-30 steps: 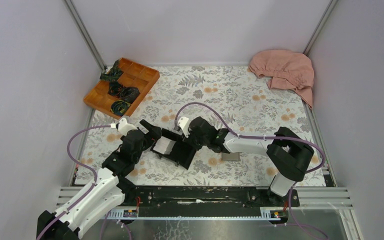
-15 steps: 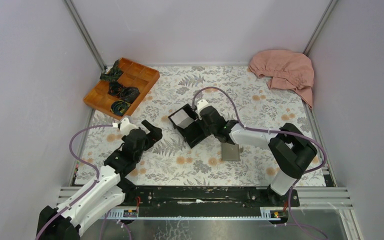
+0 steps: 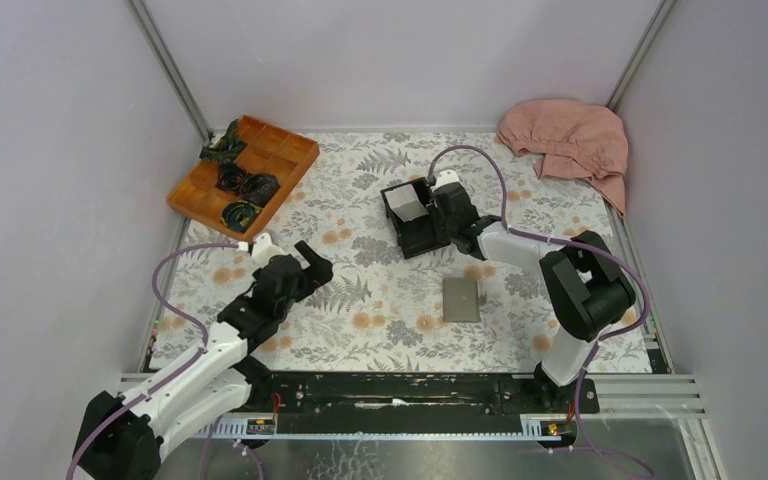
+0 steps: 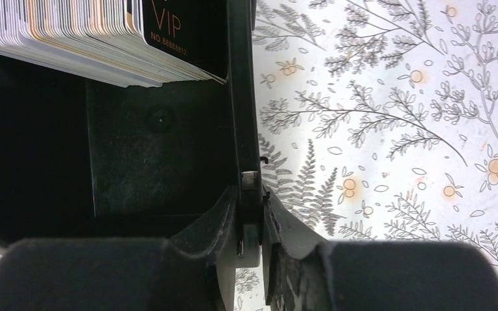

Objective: Put the credit cards into the card holder
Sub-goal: Move the storage box to the center of the board.

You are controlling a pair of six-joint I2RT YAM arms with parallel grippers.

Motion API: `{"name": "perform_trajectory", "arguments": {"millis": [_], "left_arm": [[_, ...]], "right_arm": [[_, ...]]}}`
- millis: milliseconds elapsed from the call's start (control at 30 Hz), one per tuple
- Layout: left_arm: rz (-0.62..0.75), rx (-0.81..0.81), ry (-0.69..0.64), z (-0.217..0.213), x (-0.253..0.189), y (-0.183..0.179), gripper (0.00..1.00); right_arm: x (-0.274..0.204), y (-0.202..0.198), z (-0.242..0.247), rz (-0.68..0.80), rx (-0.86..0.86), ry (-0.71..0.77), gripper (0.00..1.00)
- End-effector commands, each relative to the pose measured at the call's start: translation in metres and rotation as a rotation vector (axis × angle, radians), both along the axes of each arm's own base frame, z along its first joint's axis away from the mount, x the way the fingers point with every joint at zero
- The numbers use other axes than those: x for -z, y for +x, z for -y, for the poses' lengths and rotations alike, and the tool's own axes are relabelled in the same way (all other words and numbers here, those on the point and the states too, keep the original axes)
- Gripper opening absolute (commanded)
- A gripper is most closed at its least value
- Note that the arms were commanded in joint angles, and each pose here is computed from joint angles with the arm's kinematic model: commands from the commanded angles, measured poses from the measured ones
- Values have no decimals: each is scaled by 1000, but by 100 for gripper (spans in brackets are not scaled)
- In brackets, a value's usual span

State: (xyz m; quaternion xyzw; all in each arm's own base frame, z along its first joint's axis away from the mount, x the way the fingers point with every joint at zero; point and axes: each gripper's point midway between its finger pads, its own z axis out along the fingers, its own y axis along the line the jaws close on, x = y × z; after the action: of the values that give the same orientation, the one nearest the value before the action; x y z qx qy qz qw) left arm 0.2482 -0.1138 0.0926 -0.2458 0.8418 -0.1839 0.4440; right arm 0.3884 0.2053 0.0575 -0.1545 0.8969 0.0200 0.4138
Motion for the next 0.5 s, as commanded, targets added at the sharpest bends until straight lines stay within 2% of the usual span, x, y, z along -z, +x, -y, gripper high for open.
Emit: {"name": "perform_trajectory", "arguments": {"millis": [0,133,367,467], "left_arm": [[33,50,-9,13,-1,5,100],[30,65,-8,19,2,6,100],[21,73,-3,26,7,6,100],[23,79,-6,29,6,7,100]], "right_arm": [[-28,28,6,77,62,50,18],[-28,30,9,66,58,53,23],[-40,32,12,83,75,50,54],[-55,34,12,104,79,55,56]]}}
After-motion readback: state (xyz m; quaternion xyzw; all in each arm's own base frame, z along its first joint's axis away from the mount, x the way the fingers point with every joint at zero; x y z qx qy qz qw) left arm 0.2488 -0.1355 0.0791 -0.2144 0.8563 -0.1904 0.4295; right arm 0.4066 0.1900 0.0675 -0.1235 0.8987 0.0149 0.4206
